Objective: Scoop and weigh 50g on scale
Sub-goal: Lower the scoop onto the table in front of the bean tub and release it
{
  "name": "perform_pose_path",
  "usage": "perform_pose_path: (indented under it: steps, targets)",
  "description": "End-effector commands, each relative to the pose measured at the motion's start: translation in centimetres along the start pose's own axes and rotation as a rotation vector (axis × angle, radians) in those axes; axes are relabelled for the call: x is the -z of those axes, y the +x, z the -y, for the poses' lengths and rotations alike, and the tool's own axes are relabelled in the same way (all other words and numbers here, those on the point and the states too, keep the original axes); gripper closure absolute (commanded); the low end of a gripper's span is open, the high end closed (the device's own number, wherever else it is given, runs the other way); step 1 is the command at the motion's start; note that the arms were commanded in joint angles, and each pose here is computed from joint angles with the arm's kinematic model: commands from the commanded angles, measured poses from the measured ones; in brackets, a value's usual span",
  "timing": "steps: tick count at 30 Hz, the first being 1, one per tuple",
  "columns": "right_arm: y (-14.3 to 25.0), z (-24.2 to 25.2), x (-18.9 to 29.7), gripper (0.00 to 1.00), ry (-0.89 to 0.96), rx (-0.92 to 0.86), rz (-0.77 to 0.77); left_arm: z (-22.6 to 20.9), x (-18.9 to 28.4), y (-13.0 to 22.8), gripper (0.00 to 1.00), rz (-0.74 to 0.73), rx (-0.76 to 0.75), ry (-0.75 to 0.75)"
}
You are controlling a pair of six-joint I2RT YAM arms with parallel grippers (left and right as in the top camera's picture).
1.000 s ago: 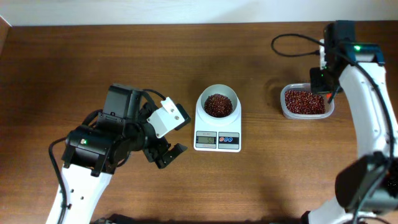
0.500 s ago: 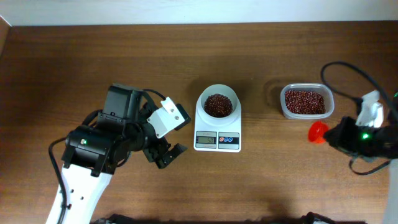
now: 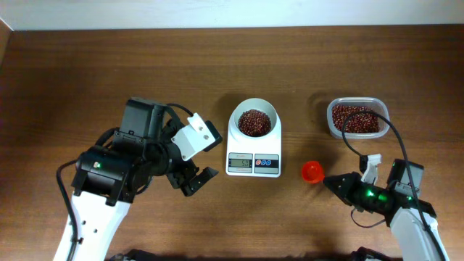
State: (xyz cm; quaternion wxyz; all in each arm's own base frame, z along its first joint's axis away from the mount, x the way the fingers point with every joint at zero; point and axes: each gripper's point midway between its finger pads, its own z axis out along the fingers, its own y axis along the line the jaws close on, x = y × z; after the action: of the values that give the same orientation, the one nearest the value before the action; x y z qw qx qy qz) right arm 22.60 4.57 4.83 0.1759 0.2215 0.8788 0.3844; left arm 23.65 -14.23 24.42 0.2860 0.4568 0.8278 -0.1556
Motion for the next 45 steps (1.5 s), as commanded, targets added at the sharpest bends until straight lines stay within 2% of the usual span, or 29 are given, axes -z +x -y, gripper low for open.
perform_pose_path:
  steps: [1, 6, 7, 8, 15, 17, 22, 25, 26, 27, 33, 35, 36, 38, 40, 42, 43, 45]
  targets:
    - [0.7, 2.4, -0.7, 0.96, 0.084, -0.046, -0.019, 0.0, 0.3, -0.5, 0.01, 0.019, -0.014, 0.001]
    - [1.0, 4.5, -1.0, 0.95, 0.172, -0.081, -0.038, 0.0, 0.3, -0.5, 0.01, 0.019, -0.014, 0.001]
    - [1.1, 4.6, -1.1, 0.86, 0.176, -0.088, -0.044, 0.0, 0.3, -0.5, 0.01, 0.019, -0.014, 0.001]
    - [1.2, 4.8, -1.2, 0.83, 0.182, -0.093, -0.049, 0.0, 0.3, -0.5, 0.01, 0.019, -0.014, 0.001]
    - [1.4, 5.9, -1.2, 0.79, 0.233, -0.109, -0.058, 0.0, 0.3, -0.5, 0.01, 0.019, -0.014, 0.001]
    - [1.6, 5.9, -1.2, 0.75, 0.235, -0.114, -0.064, 0.0, 0.3, -0.5, 0.01, 0.019, -0.014, 0.001]
    - [1.4, 6.8, -1.0, 0.75, 0.284, -0.121, -0.051, 0.0, 0.3, -0.5, 0.01, 0.019, -0.014, 0.001]
    - [0.8, 8.3, -0.4, 0.76, 0.37, -0.234, 0.004, 0.0, 0.3, -0.5, 0.01, 0.019, -0.014, 0.001]
    - [0.2, 8.3, -0.3, 0.86, 0.362, -0.239, 0.031, 0.0, 0.3, -0.5, 0.01, 0.019, -0.014, 0.001]
    - [-0.3, 8.3, -0.2, 0.87, 0.352, -0.24, 0.05, 0.0, 0.3, -0.5, 0.01, 0.019, -0.014, 0.001]
    - [-1.7, 10.1, 1.6, 0.86, 0.36, -0.336, 0.14, 0.0, 0.3, -0.5, 0.01, 0.019, -0.014, 0.001]
    - [-1.9, 10.5, 2.1, 0.69, 0.362, -0.361, 0.161, 0.0, 0.3, -0.5, 0.01, 0.019, -0.014, 0.001]
    - [-2.0, 10.6, 2.2, 0.64, 0.362, -0.367, 0.167, 0.0, 0.3, -0.5, 0.01, 0.019, -0.014, 0.001]
    - [-2.0, 10.6, 2.2, 0.42, 0.362, -0.369, 0.166, 0.0, 0.3, -0.5, 0.01, 0.019, -0.014, 0.001]
    - [-1.9, 10.6, 2.2, 0.25, 0.363, -0.37, 0.165, 0.0, 0.3, -0.5, 0.01, 0.019, -0.014, 0.001]
    - [-1.9, 10.6, 2.2, 0.14, 0.363, -0.37, 0.165, 0.0, 0.3, -0.5, 0.01, 0.019, -0.014, 0.001]
    - [-1.9, 10.6, 2.2, 0.01, 0.363, -0.37, 0.165, 0.0, 0.3, -0.5, 0.01, 0.019, -0.014, 0.001]
    - [-1.9, 10.6, 2.2, 0.01, 0.362, -0.374, 0.165, 0.0, 0.3, -0.5, 0.01, 0.019, -0.014, 0.001]
